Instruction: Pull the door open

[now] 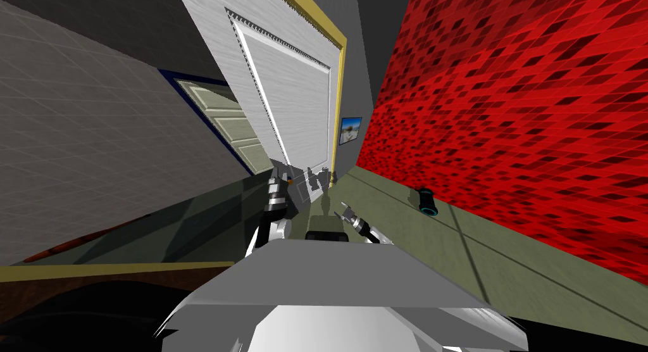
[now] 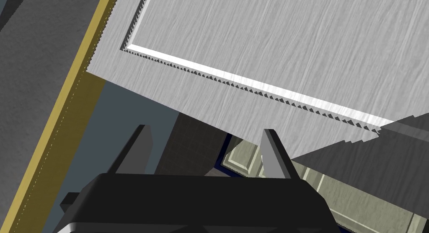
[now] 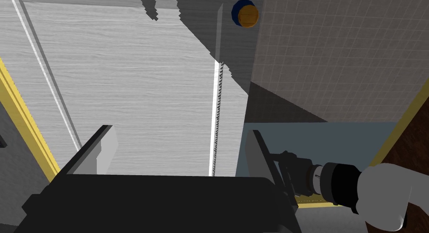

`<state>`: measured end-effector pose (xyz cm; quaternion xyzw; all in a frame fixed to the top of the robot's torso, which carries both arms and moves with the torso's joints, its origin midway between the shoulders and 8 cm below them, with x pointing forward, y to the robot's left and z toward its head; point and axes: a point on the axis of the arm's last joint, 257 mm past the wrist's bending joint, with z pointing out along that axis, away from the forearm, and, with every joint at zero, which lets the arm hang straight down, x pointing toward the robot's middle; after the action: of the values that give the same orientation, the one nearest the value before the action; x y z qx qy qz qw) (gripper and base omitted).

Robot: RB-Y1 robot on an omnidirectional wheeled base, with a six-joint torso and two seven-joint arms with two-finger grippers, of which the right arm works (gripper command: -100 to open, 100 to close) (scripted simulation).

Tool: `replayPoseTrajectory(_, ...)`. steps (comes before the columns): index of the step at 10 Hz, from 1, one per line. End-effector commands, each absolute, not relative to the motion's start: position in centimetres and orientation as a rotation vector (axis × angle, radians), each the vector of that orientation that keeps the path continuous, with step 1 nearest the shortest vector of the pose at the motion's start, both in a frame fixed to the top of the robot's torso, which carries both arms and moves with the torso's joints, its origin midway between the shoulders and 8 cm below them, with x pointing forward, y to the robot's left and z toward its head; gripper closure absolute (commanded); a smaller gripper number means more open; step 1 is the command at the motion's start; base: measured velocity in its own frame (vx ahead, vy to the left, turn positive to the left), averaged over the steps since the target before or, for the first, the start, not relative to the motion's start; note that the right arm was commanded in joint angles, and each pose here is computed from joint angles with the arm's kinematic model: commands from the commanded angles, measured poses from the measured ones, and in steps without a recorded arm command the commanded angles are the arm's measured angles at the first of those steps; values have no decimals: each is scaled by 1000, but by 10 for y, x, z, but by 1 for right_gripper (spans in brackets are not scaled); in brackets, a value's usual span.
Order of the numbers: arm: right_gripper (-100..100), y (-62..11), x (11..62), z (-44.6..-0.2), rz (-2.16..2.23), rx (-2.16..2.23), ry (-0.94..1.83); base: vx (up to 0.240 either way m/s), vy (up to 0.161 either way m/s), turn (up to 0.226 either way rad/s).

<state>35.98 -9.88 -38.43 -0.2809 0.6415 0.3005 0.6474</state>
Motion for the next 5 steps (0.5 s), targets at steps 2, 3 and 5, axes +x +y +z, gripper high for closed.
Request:
replayPoseTrajectory(2,-100,-97,359,-389,697,-674,1460,-28,-95,-146)
replayPoseTrajectory(3,-100,-97,359,-390,699,-683,1460,14,119,-92)
replayPoseTrajectory(5,-100,-98,359,-390,700,-686,1460,-4,68,143)
